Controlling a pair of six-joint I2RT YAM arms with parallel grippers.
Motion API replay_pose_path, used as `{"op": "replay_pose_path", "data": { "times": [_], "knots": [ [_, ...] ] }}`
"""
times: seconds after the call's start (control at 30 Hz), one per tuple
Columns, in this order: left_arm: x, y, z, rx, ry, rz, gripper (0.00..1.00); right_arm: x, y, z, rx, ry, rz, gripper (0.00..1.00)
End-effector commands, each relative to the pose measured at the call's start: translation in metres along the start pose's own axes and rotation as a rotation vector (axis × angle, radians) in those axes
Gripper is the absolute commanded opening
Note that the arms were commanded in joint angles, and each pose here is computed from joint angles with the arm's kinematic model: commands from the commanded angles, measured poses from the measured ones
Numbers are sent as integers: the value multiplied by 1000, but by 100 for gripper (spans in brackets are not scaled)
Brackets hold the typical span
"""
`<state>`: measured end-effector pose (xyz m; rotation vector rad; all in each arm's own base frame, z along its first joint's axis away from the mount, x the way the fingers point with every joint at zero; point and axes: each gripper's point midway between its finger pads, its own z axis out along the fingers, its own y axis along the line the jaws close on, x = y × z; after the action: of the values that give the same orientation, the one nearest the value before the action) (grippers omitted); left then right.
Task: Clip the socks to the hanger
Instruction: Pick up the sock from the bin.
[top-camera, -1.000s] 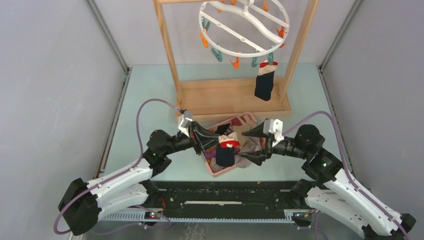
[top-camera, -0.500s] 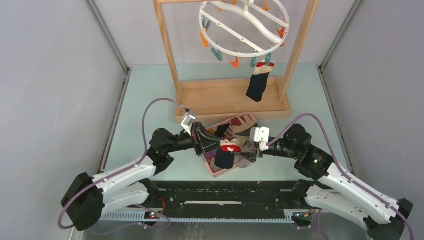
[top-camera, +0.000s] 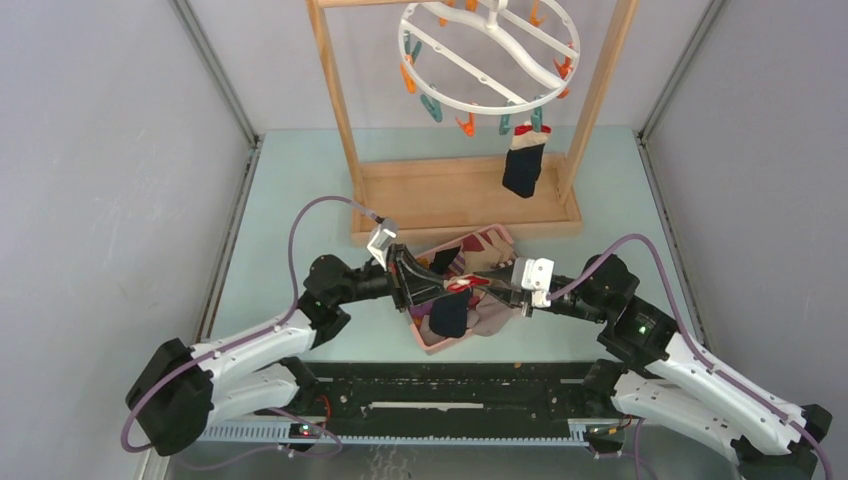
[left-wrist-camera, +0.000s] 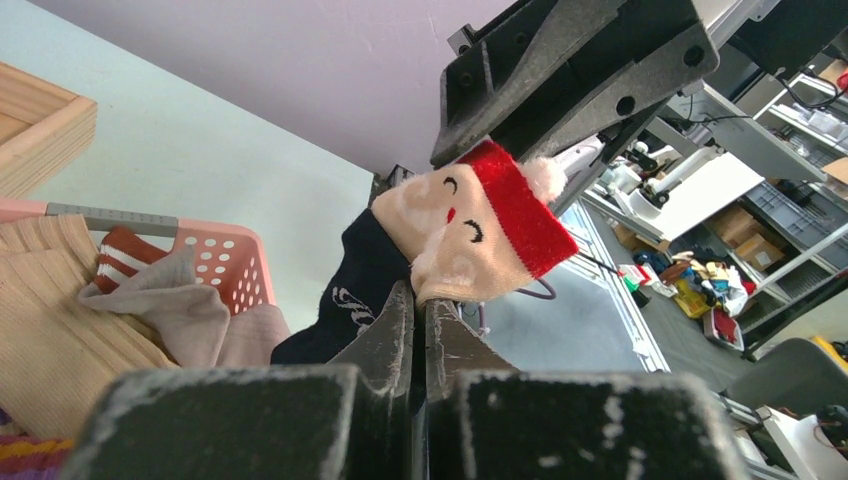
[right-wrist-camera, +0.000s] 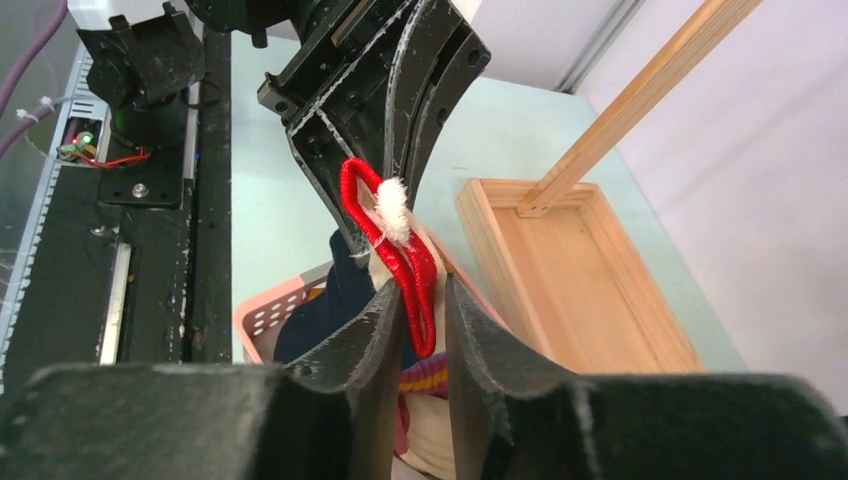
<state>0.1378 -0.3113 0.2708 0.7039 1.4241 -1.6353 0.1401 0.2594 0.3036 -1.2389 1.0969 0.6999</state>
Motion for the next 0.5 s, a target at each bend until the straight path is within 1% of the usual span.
{"op": "replay_pose_path", "data": {
  "times": [0.0, 0.07, 0.13, 0.2, 0.3, 0.4, 0.47],
  "knots": [
    [-24, -16, 7, 62, -42, 49, 0, -22, -9, -2, 37, -57, -18, 22],
    [-24, -16, 7, 61, -44, 50, 1, -22, -9, -2, 39, -56, -15, 11],
    [-25, -15, 7, 60, -47, 53, 4, -22, -9, -2, 39, -57, -12, 4],
    [-26, -15, 6, 57, -56, 65, 15, -24, -10, -2, 42, -61, -11, 2],
    [-28, -17, -1, 51, -66, 116, 37, -24, -12, -6, 59, -56, -19, 1],
    [-35, -23, -14, 23, -90, 246, 60, -22, -12, -10, 65, -45, -29, 2],
    [-41, -29, -23, 1, -110, 352, 74, -20, -10, -12, 59, -39, -32, 2]
  ]
}}
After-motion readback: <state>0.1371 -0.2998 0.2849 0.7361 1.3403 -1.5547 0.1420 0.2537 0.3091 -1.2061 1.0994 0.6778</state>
